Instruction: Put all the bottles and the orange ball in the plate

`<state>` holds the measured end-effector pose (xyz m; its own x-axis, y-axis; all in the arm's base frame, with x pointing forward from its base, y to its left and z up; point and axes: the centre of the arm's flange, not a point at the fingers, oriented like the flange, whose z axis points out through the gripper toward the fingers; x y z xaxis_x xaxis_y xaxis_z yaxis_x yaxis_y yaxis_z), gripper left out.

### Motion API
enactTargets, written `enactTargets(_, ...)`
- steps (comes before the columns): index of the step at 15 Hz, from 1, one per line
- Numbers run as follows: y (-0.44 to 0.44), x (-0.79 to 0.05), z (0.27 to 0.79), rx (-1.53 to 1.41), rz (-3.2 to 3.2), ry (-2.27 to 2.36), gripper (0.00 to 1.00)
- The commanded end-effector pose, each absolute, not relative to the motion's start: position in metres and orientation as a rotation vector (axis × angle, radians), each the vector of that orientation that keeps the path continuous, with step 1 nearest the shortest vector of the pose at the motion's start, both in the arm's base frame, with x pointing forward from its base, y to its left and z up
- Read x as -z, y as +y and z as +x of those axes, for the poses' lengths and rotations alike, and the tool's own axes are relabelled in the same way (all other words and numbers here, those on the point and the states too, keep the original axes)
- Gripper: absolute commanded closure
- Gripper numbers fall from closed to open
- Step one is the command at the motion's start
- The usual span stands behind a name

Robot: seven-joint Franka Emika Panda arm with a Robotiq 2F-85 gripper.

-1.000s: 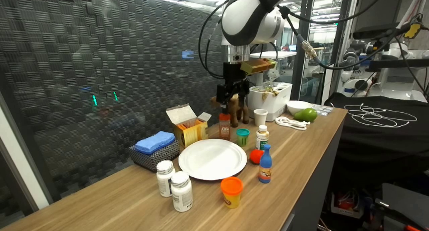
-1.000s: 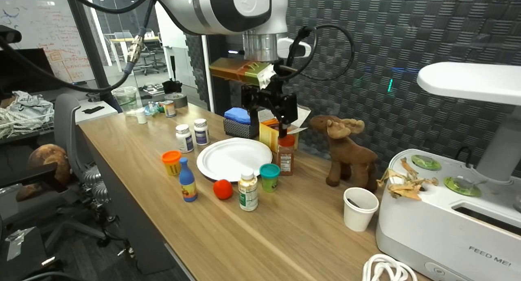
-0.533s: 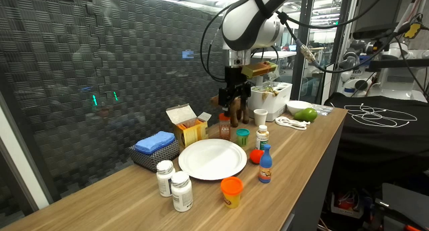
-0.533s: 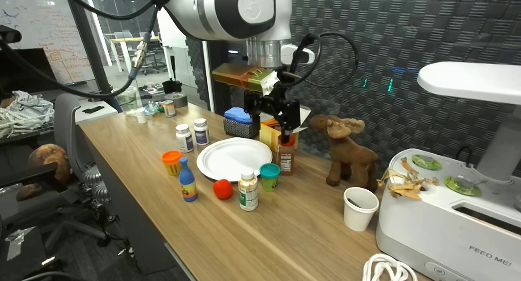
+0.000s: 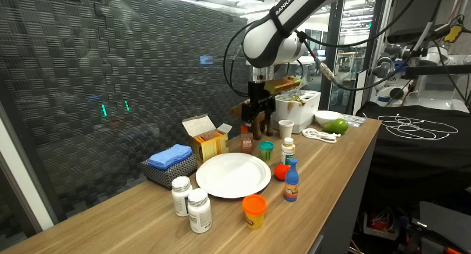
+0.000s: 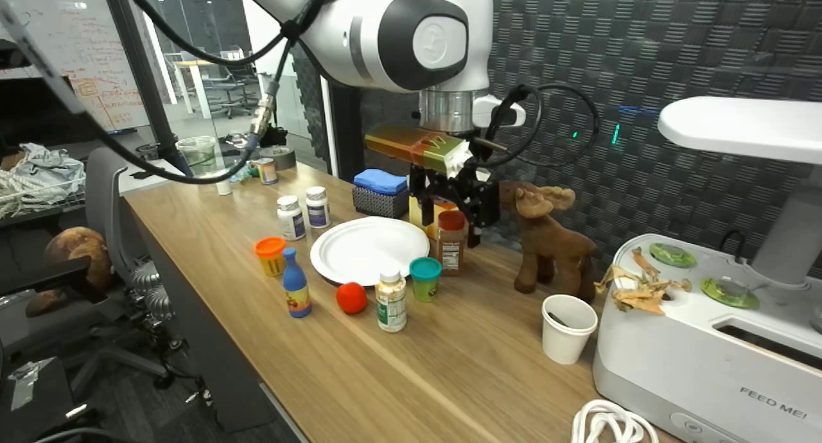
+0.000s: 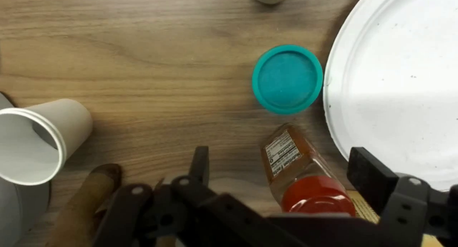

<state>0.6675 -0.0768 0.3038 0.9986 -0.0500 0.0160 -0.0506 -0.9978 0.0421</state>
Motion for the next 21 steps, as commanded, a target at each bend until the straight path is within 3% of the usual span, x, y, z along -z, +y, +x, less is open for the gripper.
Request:
enactTargets(1, -0.078, -0.306, 0.698, -0.061, 3.122, -0.026, 0.0)
enactTargets(6, -0.069, -0.3, 0.717, -0.088, 3.127, 0.011, 0.0)
enactTargets(7, -0.066, -0.299, 0.717, -0.089, 3.126, 0.018, 0.25)
enactTargets(8, -0.065, -0.298, 0.718, -0.09, 3.128, 0.027, 0.26)
enactTargets(14, -0.047, -0.296, 0.709, -0.099, 3.119, 0.049, 0.74)
enactTargets(21, 0.0, -0.326, 0.684, -0.119, 3.019, 0.012, 0.76)
